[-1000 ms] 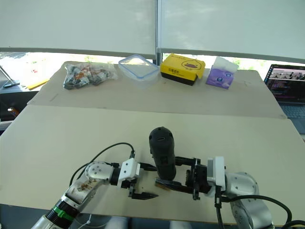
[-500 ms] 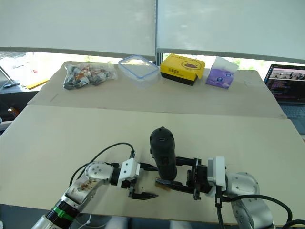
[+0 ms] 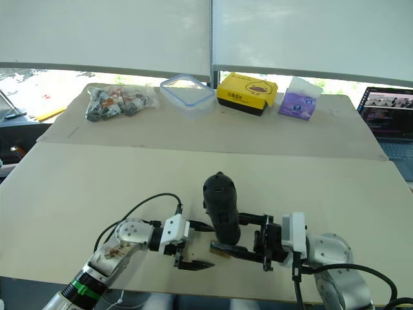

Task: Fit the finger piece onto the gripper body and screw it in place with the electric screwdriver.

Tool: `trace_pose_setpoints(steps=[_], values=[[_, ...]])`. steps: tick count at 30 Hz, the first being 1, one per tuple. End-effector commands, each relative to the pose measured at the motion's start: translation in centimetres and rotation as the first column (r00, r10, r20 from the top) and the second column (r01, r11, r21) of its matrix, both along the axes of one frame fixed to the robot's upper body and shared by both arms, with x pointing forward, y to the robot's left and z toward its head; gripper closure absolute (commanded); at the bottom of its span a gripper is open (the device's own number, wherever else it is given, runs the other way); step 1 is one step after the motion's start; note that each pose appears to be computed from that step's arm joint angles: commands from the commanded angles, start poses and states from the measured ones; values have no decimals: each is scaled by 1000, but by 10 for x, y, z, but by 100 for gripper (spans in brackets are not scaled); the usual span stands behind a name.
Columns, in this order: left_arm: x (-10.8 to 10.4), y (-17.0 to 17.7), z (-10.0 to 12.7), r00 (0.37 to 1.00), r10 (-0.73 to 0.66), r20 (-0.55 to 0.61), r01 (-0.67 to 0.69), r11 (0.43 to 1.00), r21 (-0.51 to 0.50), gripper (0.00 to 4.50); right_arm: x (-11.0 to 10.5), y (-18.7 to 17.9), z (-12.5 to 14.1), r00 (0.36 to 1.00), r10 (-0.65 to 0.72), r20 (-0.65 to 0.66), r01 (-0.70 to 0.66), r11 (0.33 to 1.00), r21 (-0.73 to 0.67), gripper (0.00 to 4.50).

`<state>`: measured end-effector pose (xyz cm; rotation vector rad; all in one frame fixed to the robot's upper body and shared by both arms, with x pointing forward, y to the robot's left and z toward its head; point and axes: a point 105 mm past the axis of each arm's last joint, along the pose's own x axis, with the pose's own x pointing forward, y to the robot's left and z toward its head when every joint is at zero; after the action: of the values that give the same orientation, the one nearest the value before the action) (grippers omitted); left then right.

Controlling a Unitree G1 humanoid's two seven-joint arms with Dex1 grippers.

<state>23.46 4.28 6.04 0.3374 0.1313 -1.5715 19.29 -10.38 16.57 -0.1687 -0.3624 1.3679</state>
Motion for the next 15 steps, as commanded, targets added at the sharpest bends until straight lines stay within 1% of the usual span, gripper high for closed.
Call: trace_pose_setpoints(steps=[1,15], values=[[-8,-2,-10,999,-13,-46,14,1000,20,0,-7,1,14,997,16,70,-18,999,33,254],[-8,-4,-9,999,-15,-51,16,1000,18,0,-8,2,17,998,29,61,-31,999,20,254]])
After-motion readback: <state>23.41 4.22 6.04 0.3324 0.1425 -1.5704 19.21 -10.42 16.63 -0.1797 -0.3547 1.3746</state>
